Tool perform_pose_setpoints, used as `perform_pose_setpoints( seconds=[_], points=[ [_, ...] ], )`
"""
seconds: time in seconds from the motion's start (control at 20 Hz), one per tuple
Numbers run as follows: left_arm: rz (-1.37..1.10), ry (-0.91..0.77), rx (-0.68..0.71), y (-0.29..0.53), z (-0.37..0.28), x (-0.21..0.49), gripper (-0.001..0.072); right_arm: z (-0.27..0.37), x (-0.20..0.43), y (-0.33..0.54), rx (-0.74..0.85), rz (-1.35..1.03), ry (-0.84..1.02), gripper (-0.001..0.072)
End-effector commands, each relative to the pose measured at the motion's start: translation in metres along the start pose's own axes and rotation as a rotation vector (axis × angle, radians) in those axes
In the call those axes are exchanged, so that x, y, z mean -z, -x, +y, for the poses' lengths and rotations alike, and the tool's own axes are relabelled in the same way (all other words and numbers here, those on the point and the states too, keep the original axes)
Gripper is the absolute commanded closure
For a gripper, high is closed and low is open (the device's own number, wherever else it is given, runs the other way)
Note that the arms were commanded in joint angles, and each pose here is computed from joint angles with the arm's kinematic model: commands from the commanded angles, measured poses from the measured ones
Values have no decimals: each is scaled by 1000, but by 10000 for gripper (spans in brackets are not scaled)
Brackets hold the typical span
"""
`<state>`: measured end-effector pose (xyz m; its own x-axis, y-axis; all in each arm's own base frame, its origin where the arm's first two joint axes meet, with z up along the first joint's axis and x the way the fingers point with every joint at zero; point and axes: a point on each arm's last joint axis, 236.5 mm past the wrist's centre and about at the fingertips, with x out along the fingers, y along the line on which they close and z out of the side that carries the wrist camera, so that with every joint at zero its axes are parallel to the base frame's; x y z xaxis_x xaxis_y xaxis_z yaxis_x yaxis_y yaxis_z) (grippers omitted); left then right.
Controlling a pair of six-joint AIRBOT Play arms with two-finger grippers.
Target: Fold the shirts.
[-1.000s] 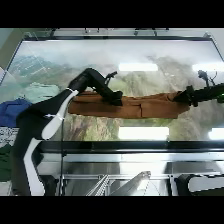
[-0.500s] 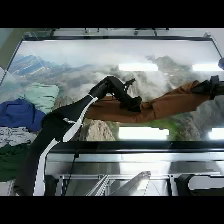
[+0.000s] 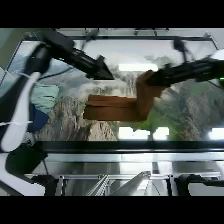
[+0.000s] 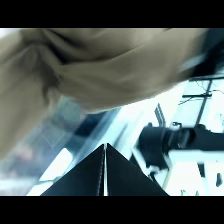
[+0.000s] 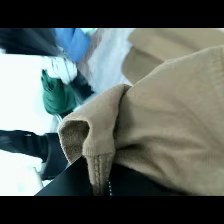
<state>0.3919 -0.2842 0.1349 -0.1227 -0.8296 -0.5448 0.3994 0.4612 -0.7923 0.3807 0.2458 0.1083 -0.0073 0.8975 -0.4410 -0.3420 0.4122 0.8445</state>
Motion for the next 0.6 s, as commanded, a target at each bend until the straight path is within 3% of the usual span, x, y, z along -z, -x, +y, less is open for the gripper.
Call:
perform_pose_setpoints(
  seconds=[0.0,0.05,0.1,0.15,0.2,0.35,0.55],
  points=[
    [-45,66,-58,73,13,43,679,1,8,-150,118,-1,28,690],
    [-62,78,-62,79,18,51,678,-12,8,-188,154,-35,30,465],
    [-82,106,-66,82,23,60,678,-27,8,-218,198,-77,35,88],
    [-87,121,-65,81,25,70,678,-39,11,-234,223,-91,34,116],
    [-79,131,-59,78,27,82,678,-48,14,-237,236,-79,30,238],
    [-58,148,-45,65,29,114,679,-62,2,-188,257,-47,30,240],
    [-43,171,-32,50,32,145,678,-69,-27,-40,337,-97,3,240]
  ],
)
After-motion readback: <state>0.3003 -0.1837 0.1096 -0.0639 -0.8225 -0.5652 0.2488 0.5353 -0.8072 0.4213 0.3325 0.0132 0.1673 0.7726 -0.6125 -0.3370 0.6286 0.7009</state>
